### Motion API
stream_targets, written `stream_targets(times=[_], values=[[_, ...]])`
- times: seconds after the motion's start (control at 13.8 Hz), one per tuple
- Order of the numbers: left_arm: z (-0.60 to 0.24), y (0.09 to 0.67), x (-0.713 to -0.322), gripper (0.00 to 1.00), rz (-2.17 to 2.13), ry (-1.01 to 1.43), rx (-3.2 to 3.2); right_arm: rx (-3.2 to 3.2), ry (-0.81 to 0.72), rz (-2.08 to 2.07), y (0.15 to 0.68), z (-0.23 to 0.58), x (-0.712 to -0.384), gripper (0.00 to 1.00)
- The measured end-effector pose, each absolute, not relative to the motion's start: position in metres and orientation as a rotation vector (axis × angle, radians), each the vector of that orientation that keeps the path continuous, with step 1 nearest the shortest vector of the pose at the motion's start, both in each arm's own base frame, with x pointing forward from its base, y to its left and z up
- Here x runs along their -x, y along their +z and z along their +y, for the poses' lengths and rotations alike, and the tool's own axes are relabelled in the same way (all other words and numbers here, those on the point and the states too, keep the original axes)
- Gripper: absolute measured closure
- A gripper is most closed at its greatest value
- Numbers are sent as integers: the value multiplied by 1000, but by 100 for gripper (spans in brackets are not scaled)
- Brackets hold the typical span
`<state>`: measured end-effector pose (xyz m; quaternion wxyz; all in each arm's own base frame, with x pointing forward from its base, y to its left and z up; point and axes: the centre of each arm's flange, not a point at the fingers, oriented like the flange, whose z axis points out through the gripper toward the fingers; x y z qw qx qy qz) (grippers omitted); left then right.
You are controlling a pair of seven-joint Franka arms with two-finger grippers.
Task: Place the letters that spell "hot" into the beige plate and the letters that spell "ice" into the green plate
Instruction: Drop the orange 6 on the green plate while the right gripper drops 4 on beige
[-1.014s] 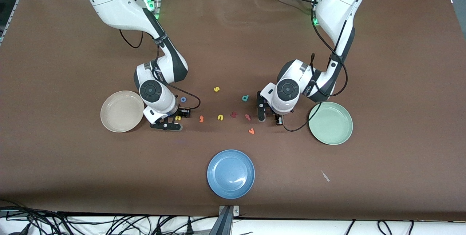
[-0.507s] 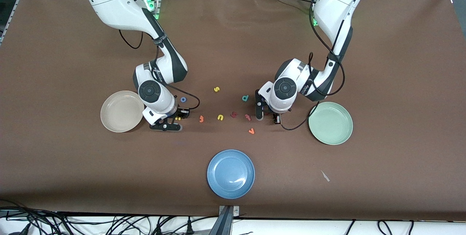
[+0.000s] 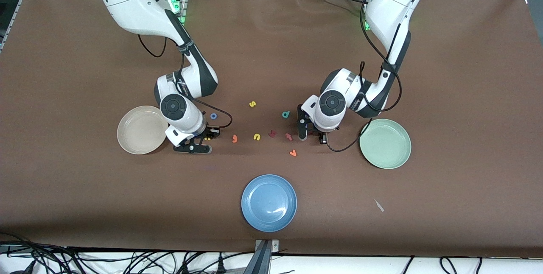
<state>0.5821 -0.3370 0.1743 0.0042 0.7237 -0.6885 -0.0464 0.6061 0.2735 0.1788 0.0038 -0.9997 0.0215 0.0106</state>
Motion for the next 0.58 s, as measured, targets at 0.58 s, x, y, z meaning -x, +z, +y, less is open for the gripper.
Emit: stream_targets(times=[0.58], values=[[-265,255,-606,75,-2030,-350,-2325,3138,57,36,191,277,-615,74]])
